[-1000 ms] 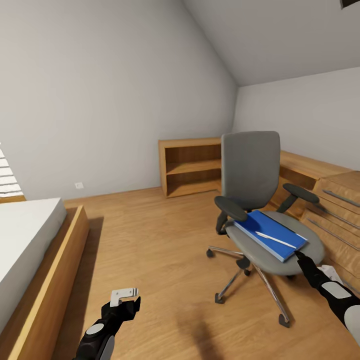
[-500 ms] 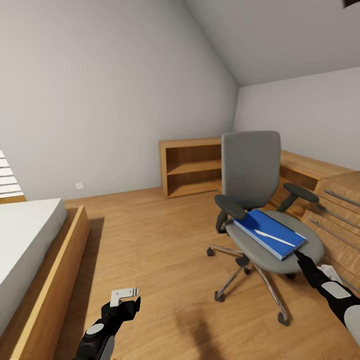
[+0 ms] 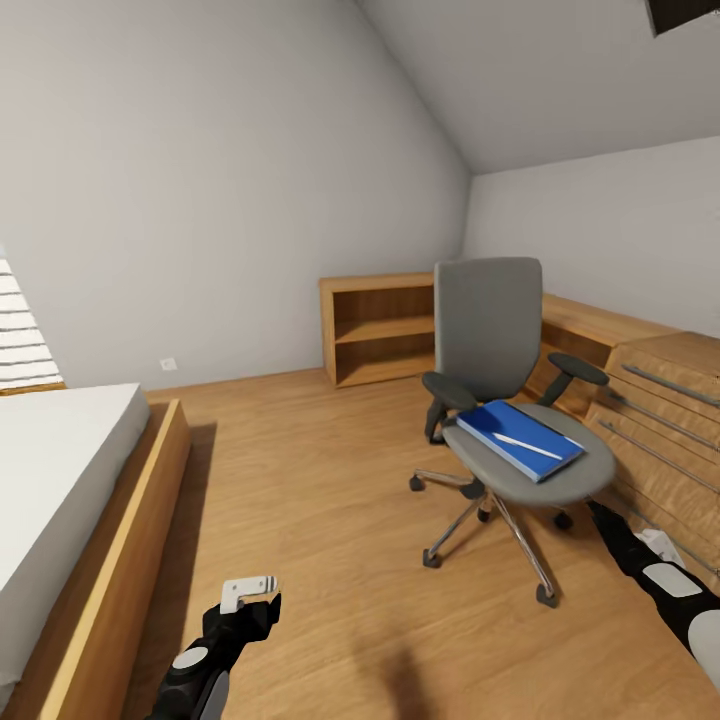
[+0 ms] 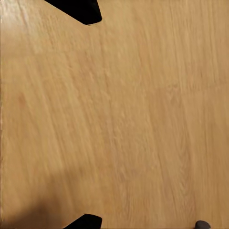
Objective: In the bedroom, organize the workspace by keeping the computer under the desk, ensuring the monitor is on the desk, placing the keyboard on the desk next to the monitor, placing the mouse on the desk next to the keyboard, moving the folder from the swivel chair onto the desk next to the mouse, stacking the notebook on top of the folder with the pen on top of the notebook, and positioning the swivel chair next to the desk.
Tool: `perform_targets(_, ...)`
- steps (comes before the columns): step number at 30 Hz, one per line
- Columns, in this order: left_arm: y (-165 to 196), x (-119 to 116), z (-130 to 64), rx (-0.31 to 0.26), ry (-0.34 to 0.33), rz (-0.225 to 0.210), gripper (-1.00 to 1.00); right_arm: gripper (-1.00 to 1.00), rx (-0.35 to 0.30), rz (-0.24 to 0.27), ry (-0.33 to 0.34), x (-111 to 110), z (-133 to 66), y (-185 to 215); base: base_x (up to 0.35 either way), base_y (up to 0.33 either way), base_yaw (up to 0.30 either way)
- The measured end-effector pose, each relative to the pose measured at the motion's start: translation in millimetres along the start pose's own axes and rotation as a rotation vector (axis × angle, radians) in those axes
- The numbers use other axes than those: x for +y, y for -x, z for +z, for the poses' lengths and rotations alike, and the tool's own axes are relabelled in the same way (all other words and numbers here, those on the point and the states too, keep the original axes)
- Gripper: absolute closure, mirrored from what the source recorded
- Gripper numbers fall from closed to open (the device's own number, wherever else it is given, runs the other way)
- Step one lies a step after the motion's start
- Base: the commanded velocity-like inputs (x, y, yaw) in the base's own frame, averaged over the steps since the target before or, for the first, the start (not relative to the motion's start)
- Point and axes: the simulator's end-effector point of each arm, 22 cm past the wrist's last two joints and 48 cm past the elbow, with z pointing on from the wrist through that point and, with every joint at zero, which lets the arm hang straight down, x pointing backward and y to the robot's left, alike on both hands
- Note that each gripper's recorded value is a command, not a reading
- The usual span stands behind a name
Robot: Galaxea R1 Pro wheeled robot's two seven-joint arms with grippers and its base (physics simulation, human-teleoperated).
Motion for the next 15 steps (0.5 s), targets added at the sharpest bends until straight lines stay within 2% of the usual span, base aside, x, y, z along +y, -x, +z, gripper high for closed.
perform_targets(15, 0.0, -0.5, 0.0, 0.000, -0.001, -0.001, -1.00, -1.00, 0.002, 0.000, 0.001, 0.2, 0.0, -1.4, -0.323, 0.000, 0.000)
